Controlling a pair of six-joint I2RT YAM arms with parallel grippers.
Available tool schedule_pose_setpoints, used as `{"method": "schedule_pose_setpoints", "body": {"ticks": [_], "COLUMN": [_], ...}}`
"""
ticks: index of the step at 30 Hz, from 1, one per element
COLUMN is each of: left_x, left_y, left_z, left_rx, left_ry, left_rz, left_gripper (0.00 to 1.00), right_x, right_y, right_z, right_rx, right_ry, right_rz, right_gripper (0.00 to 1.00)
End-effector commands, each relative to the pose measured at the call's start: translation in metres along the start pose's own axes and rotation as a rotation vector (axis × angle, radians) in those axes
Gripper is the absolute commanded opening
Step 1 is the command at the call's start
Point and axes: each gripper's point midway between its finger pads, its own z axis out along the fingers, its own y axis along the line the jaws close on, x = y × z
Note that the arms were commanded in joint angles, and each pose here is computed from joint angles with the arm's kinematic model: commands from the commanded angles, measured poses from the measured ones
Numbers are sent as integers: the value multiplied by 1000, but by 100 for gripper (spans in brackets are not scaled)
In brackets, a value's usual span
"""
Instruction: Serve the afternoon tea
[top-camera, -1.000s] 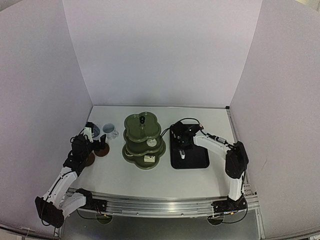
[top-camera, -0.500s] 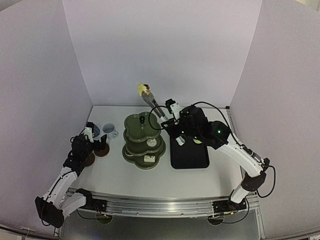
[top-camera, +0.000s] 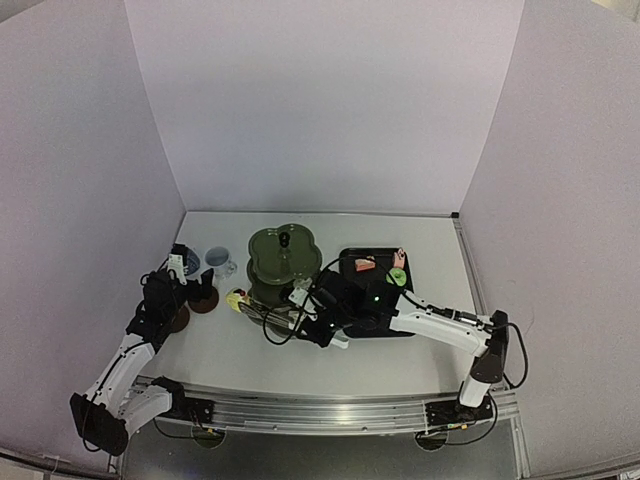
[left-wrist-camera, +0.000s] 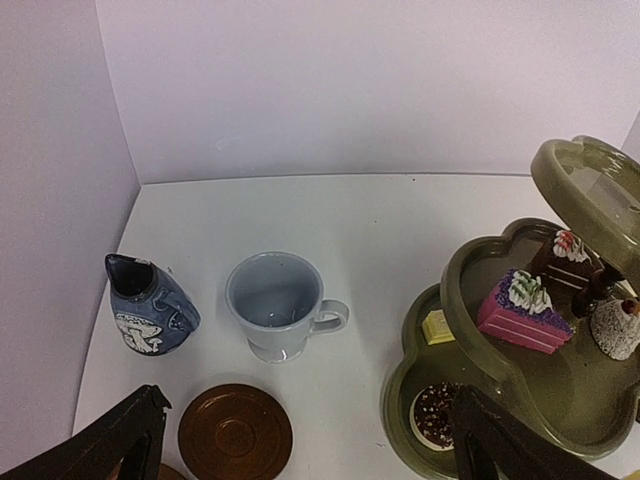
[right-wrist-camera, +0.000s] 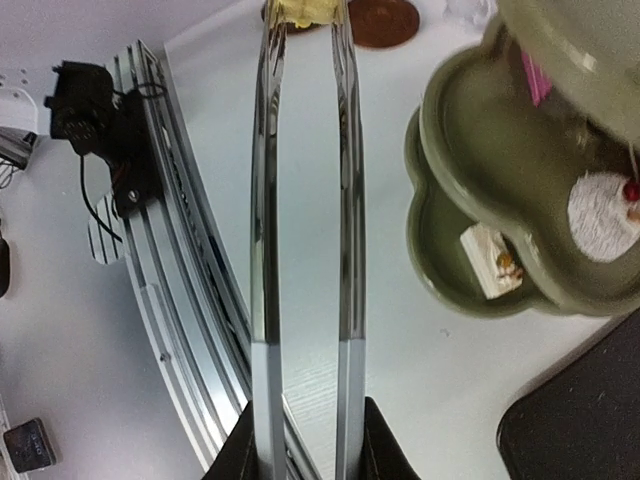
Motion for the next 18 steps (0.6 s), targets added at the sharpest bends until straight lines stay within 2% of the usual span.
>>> {"method": "schedule_pose_setpoints", "body": {"ticks": [1,8,18], "left_x": [-14,-13,-12], "left_y": [2,1,1], "left_z": [-1,0,0], "left_rx": [-8,-5,-3], "left_ry": [-44,-40,-41], "left_rz": [-18,-10,-8], "left_gripper": [99,100,100], "right_x": [7,19,23], "right_y": [5,-33,-59], "right_z": [-25,-19,-28], "right_rx": [-18,196,350], "right_ry": [-20,33,30], "right_rz": [65,72,113], "right_gripper": [0,0,0]}}
